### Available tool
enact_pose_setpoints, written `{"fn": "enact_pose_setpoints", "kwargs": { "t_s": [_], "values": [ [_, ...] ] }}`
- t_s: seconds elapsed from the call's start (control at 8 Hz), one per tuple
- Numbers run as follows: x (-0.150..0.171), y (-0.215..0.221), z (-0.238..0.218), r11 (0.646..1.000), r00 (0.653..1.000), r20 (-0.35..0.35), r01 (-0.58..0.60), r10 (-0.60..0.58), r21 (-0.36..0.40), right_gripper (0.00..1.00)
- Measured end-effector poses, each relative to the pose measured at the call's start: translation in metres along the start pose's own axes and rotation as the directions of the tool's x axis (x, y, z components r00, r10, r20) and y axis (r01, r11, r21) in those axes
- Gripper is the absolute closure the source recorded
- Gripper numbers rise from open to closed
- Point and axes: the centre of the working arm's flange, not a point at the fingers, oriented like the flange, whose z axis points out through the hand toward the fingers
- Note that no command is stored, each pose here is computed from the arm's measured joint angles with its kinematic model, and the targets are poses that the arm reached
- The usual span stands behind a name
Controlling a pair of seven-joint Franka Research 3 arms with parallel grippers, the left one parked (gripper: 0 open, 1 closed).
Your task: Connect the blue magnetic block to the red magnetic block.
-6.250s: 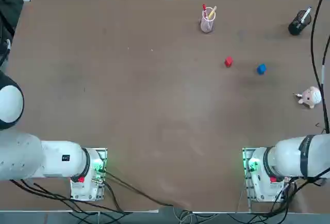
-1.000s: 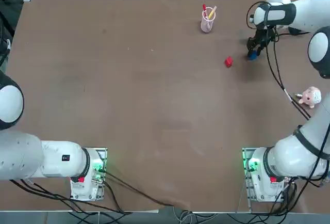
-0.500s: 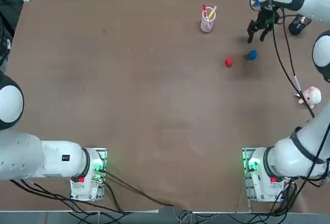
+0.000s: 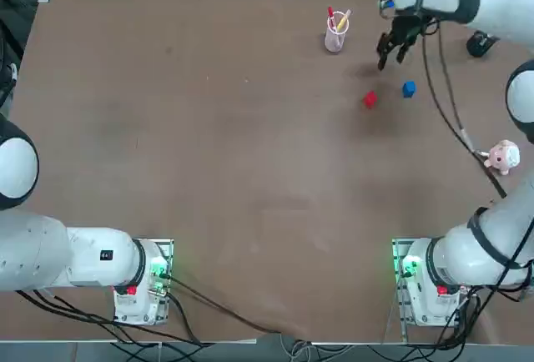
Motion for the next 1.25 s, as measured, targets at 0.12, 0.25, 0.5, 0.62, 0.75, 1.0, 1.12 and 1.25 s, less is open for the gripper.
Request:
{"fn": "enact_pose_setpoints", "kwargs": {
  "t_s": [0.12,0.25,0.5,0.62,0.75,1.0,1.12,1.25],
  "values": [
    [0.001,-0.017,0.022,0.999,0.999,-0.001,0.046,-0.047,-0.028,0.00],
    [0.000,-0.034,0.041,0.995,0.996,0.007,0.086,-0.086,-0.042,0.00],
    [0.000,-0.056,0.064,0.991,0.992,0.032,0.127,-0.125,-0.044,0.00],
    [0.000,-0.056,0.072,0.991,0.991,0.039,0.128,-0.127,-0.040,0.00],
    [0.000,-0.055,0.079,0.991,0.991,0.043,0.127,-0.126,-0.037,0.00],
    [0.001,-0.055,0.093,0.991,0.991,0.049,0.127,-0.126,-0.031,0.01],
    [0.002,-0.054,0.098,0.991,0.991,0.048,0.128,-0.126,-0.028,0.02],
    [0.002,-0.054,0.102,0.992,0.991,0.052,0.127,-0.126,-0.026,0.07]
  ]
}}
